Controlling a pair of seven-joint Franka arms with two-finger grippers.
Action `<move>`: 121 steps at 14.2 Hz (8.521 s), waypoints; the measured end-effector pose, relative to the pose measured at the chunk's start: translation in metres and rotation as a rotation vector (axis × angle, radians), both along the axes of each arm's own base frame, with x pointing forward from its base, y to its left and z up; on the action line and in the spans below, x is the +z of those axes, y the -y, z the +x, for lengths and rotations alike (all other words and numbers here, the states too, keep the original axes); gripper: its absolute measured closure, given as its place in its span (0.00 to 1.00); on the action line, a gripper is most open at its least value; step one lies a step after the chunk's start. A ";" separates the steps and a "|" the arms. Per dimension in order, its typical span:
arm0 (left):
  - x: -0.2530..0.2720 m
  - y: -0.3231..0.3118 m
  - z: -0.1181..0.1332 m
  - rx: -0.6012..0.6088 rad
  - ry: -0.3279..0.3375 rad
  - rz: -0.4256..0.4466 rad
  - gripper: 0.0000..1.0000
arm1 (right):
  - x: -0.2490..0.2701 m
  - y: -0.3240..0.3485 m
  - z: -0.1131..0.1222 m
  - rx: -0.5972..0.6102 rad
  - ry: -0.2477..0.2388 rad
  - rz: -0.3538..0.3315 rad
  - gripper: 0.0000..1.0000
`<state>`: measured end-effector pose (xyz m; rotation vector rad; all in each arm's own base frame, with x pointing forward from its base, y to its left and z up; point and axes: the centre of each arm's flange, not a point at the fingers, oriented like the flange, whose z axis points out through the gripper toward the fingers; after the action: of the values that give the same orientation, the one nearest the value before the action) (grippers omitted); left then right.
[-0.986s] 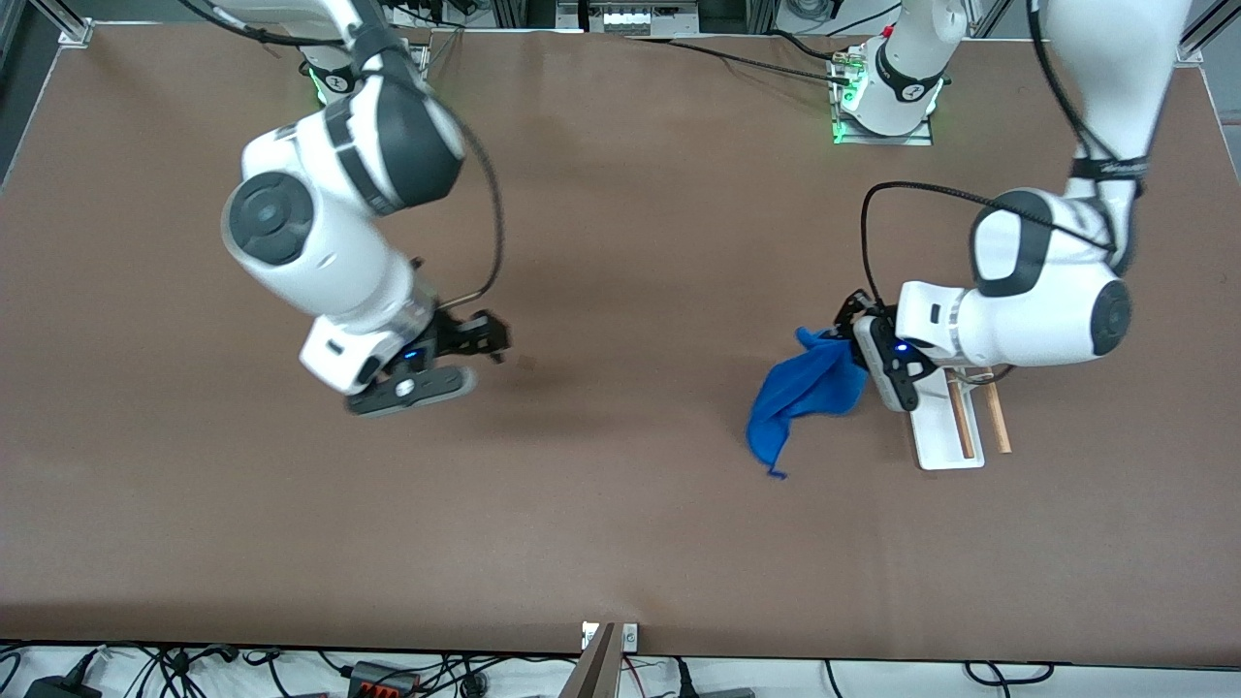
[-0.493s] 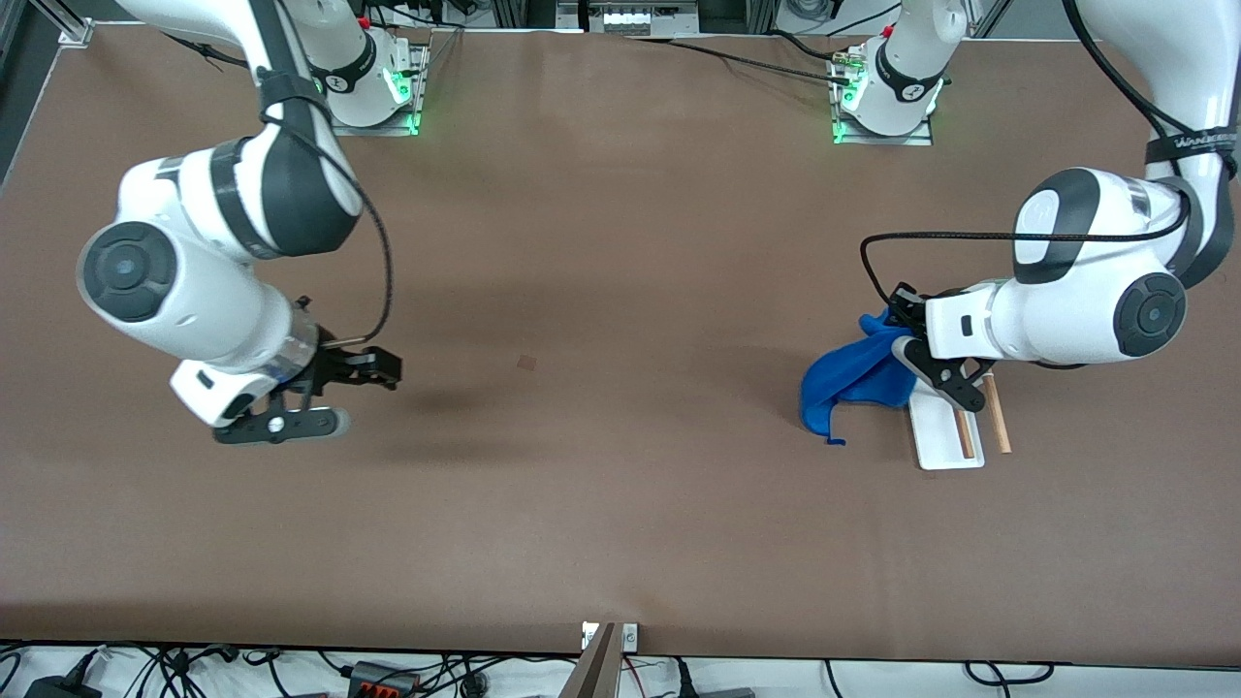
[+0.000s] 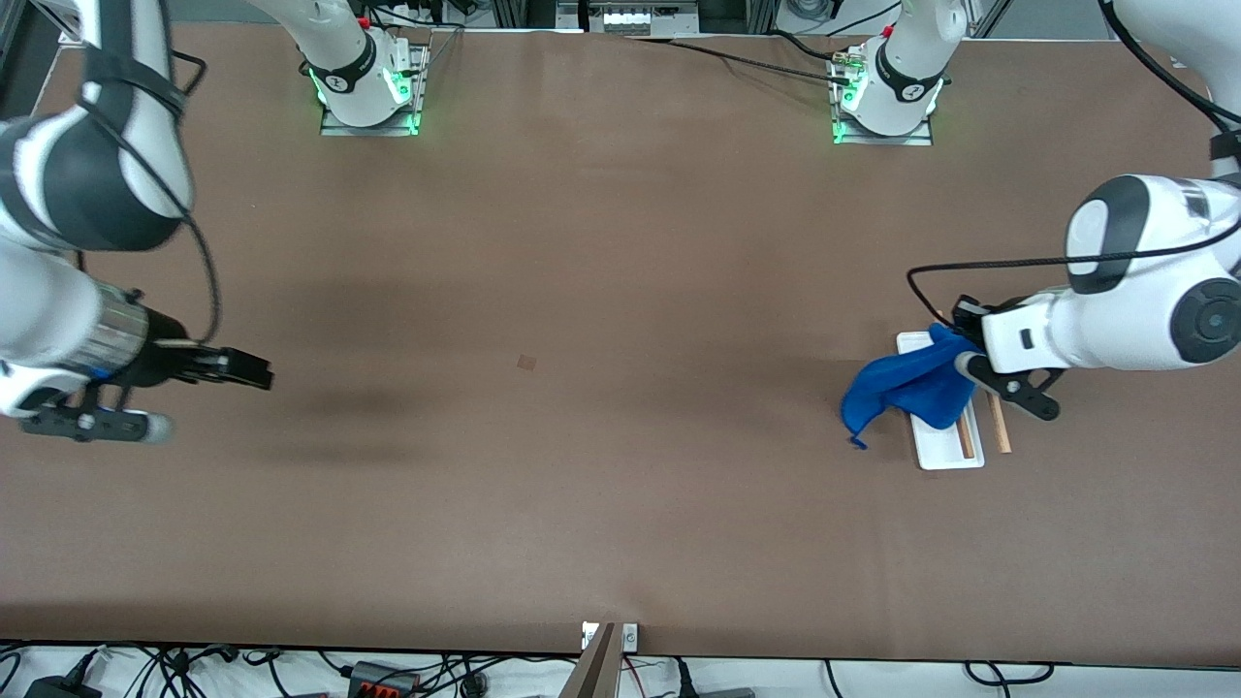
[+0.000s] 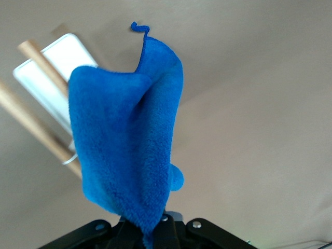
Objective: Pass towel and hang on rack
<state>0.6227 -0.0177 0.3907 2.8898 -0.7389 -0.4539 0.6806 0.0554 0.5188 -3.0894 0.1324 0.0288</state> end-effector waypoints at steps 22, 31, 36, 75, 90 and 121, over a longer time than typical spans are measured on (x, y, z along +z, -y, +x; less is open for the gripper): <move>-0.136 -0.182 0.005 -0.180 0.182 -0.078 0.97 | 0.064 0.094 -0.061 0.039 0.029 -0.042 0.00; -0.157 -0.180 0.004 -0.195 0.186 -0.097 0.63 | 0.042 0.088 -0.113 0.059 0.054 -0.039 0.00; -0.148 -0.181 0.007 -0.228 0.186 -0.105 0.15 | 0.043 0.081 -0.117 0.083 0.029 -0.038 0.00; 0.162 -0.015 -0.045 0.486 0.080 0.182 0.00 | 0.053 0.077 -0.123 0.092 0.008 -0.036 0.00; 0.177 -0.015 -0.086 0.710 0.212 0.212 0.00 | 0.053 0.080 -0.120 0.087 0.023 -0.038 0.00; 0.180 -0.009 -0.088 0.569 0.224 0.183 0.00 | 0.049 0.074 -0.118 0.098 0.020 -0.038 0.00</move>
<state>0.5344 -0.0088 0.5710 3.1604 0.1327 -0.1322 0.5626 -0.0189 0.5682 -3.1303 -0.0201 -0.0014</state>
